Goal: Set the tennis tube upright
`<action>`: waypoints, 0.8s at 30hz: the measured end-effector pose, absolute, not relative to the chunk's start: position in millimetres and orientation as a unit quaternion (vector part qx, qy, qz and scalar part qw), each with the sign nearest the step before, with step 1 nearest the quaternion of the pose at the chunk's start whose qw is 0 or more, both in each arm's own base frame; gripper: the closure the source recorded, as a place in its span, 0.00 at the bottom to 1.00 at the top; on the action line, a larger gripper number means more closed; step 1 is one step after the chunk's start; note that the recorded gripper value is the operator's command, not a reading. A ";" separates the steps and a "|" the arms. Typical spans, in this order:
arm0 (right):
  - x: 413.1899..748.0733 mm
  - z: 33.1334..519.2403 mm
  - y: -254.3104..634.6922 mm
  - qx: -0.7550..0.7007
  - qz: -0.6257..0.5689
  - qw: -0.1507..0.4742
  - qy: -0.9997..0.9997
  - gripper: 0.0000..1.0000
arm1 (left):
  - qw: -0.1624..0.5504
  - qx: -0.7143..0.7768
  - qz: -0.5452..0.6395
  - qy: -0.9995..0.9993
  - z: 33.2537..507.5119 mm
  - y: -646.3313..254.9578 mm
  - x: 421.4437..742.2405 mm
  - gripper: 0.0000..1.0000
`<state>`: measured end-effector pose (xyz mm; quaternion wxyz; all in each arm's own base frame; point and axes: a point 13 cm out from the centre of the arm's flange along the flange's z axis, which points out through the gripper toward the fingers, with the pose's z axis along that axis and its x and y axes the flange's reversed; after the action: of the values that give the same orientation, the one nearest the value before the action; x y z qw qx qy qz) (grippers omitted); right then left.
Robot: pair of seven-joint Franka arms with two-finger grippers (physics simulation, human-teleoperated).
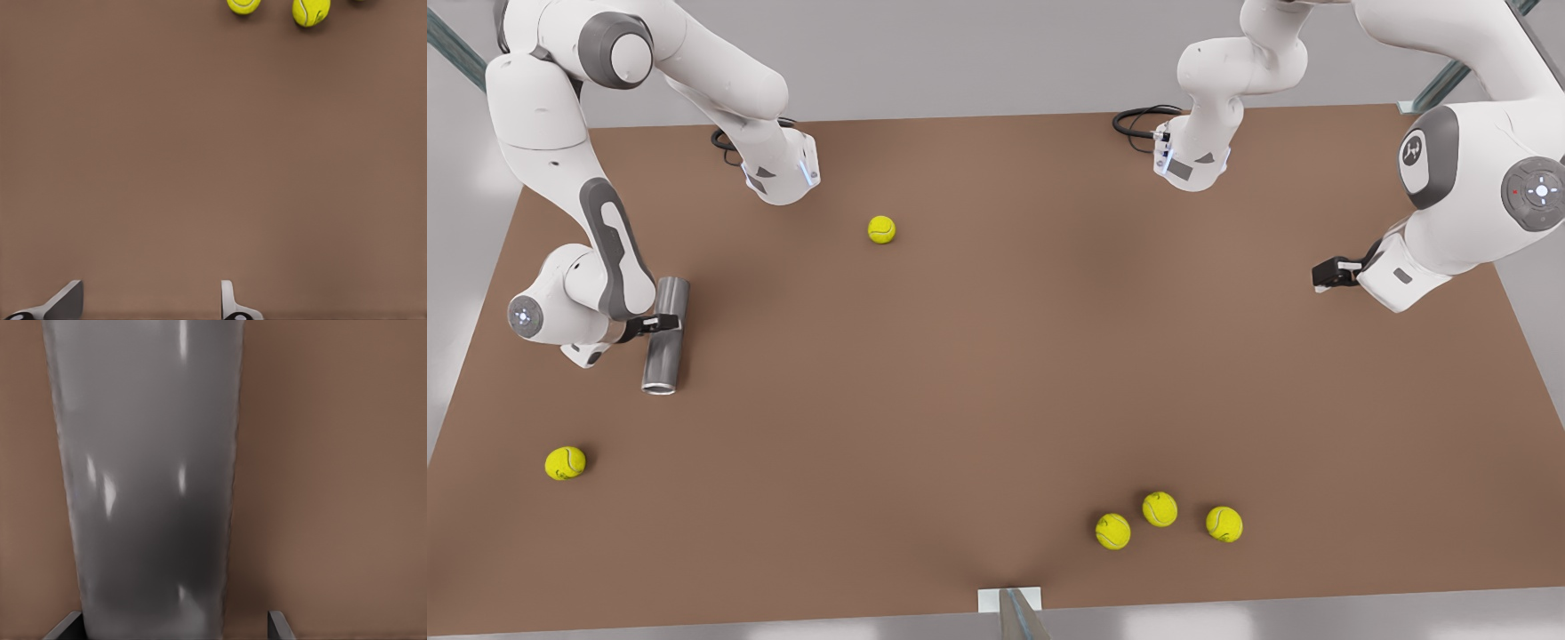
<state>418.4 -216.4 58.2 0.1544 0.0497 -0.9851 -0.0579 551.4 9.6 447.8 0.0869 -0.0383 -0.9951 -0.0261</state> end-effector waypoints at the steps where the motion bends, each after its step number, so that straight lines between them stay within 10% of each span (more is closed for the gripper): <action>1: 418.4 57.6 -215.1 0.045 -0.057 0.156 -0.985 0.00 | 0.087 -0.038 -0.026 -0.995 447.6 9.6 551.1 0.00; 10: 410.4 40.6 -210.0 -0.002 -0.053 0.174 -0.983 0.00 | 0.091 -0.038 -0.026 -0.995 446.5 9.6 550.0 0.00; 13: 408.4 38.5 -212.1 -0.014 -0.051 0.177 -0.983 0.36 | 0.092 -0.037 -0.026 -0.995 446.2 9.6 549.7 0.00; 24: 439.6 51.5 -188.1 0.013 -0.036 0.162 -0.986 0.37 | 0.101 -0.036 -0.026 -0.994 445.3 9.7 545.0 0.00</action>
<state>439.6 -188.1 51.5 0.1624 0.0132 -0.9860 -0.0359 545.0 9.7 445.3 0.1009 -0.0364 -0.9939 -0.0258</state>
